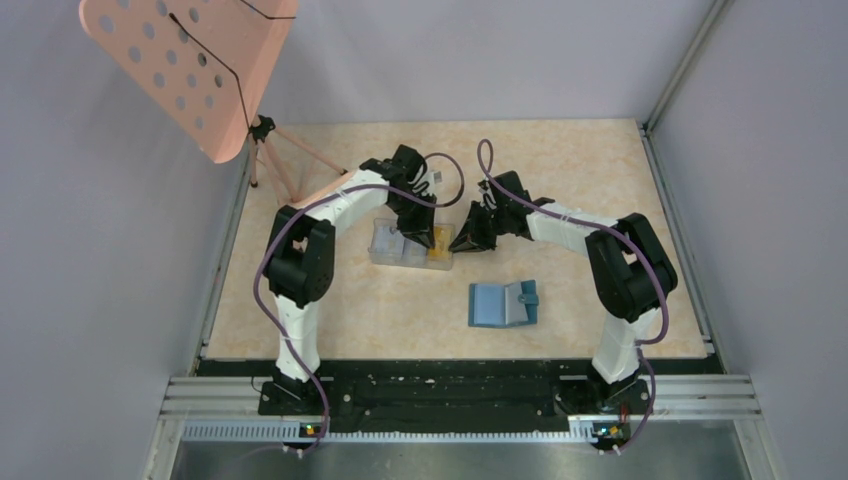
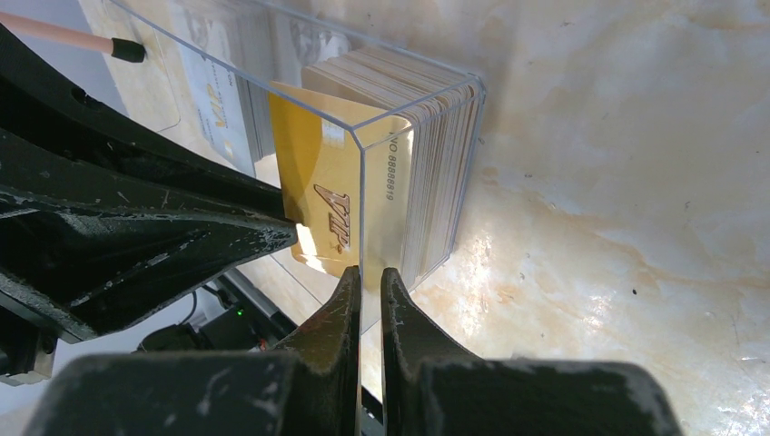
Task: Put the credit cards into the card holder
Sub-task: Pick up the credit card from the storage box.
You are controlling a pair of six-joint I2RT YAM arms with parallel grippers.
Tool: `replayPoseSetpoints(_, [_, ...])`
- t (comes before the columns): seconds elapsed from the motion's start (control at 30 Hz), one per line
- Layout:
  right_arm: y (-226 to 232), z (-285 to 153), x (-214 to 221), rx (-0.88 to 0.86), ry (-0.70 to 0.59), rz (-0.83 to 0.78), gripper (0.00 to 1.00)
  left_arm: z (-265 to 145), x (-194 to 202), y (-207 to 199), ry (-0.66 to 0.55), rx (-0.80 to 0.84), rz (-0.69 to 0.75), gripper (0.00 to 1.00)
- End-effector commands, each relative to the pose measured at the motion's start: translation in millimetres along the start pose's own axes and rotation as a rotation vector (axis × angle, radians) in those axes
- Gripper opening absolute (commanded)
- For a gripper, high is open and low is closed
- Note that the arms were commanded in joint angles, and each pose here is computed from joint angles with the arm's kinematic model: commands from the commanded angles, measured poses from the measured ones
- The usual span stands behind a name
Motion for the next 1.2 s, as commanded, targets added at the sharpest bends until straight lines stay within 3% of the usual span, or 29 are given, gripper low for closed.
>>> replayPoseSetpoints(0.0, [21.0,0.7,-8.1,-0.084,-0.005,-0.035,0.0,-20.9,-18.8,-26.9,-0.116,0.116,0.027,0.2])
replayPoseSetpoints(0.27, [22.3,-1.1,-8.4,-0.085,-0.006,-0.036,0.0,-18.7,-22.6,-26.0,-0.159,0.246,-0.057,0.22])
replayPoseSetpoints(0.43, [22.0,-1.0,-8.4,-0.08,-0.005,-0.038,0.0,-11.2,-18.0,-19.7,-0.139,0.226,-0.064,0.26])
replayPoseSetpoints(0.5, [23.5,-1.7,-8.8,-0.082,-0.006,-0.04,0.0,-9.7,-16.1,-15.0,-0.126,0.196,-0.063,0.21])
replayPoseSetpoints(0.63, [25.2,-4.5,-9.3,-0.079,-0.01,-0.048,0.0,-14.5,-15.2,-10.7,-0.124,0.143,-0.047,0.0])
replayPoseSetpoints(0.7, [26.3,-8.4,-9.4,-0.072,-0.021,-0.055,0.0,-21.4,-17.9,-12.7,-0.143,0.141,-0.029,0.0])
replayPoseSetpoints(0.8, [31.2,-19.5,-11.1,-0.065,-0.068,-0.075,0.09,-34.7,-22.1,-17.6,-0.182,0.13,0.002,0.0])
replayPoseSetpoints(0.9, [40.8,-37.0,-13.5,-0.069,-0.126,-0.106,0.28,-54.8,-25.9,-19.5,-0.238,0.08,0.044,0.0])
replayPoseSetpoints(1.17, [62.8,-94.3,-3.1,-0.145,-0.239,-0.171,0.66,-130.8,-26.1,-44.8,-0.483,0.02,0.211,0.0])
Point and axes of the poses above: each gripper's point midway between its finger pads, its own z axis out along the fingers, its own y axis along the line the jaws close on, x = y × z, the point moved 4 cm from there along -z, back along the fingers, and after that the axes turned 14 degrees about z, right-handed, at the moved point
